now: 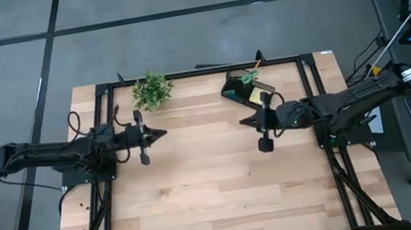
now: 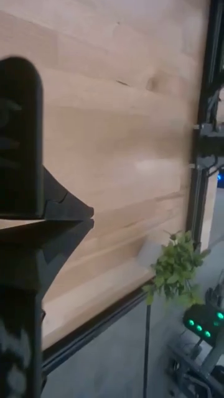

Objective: Pick and place office supplies into organizer
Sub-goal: Return to Home Position

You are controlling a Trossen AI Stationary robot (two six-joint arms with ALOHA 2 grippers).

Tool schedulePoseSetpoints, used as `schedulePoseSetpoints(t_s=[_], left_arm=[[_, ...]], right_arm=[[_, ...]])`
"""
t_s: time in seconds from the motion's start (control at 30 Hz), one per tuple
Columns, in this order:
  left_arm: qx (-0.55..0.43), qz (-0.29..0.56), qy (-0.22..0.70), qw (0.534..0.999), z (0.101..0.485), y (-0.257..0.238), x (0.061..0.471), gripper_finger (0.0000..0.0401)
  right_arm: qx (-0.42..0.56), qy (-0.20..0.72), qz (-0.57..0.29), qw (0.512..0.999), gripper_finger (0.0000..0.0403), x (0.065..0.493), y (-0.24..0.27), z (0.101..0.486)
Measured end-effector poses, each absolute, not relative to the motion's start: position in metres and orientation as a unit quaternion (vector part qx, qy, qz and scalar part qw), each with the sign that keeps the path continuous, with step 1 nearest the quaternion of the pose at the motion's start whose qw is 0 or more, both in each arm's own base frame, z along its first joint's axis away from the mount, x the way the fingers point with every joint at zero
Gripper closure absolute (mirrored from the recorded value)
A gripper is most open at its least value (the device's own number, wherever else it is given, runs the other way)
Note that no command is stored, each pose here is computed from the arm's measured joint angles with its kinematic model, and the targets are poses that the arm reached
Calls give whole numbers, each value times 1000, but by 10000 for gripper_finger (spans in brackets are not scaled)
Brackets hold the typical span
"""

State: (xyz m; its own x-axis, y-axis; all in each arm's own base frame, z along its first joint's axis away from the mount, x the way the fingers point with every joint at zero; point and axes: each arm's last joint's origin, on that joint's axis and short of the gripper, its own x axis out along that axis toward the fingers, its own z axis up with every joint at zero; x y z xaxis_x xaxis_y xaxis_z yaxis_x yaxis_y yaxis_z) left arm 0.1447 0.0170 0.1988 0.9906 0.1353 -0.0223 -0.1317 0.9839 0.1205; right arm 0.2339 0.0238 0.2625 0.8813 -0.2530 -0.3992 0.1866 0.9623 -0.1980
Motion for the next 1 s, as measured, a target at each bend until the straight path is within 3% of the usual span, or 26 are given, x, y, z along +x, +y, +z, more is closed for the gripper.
schedulePoseSetpoints(t_s=[0.2,0.43,1.0], left_arm=[[49,72,2,996,205,16,128,399],[25,71,16,997,203,13,116,400],[66,83,-8,994,183,1,114,400]], right_arm=[[-77,187,-128,971,398,222,13,257],[-57,108,-46,991,398,216,2,245],[-64,66,-28,995,398,207,-24,224]])
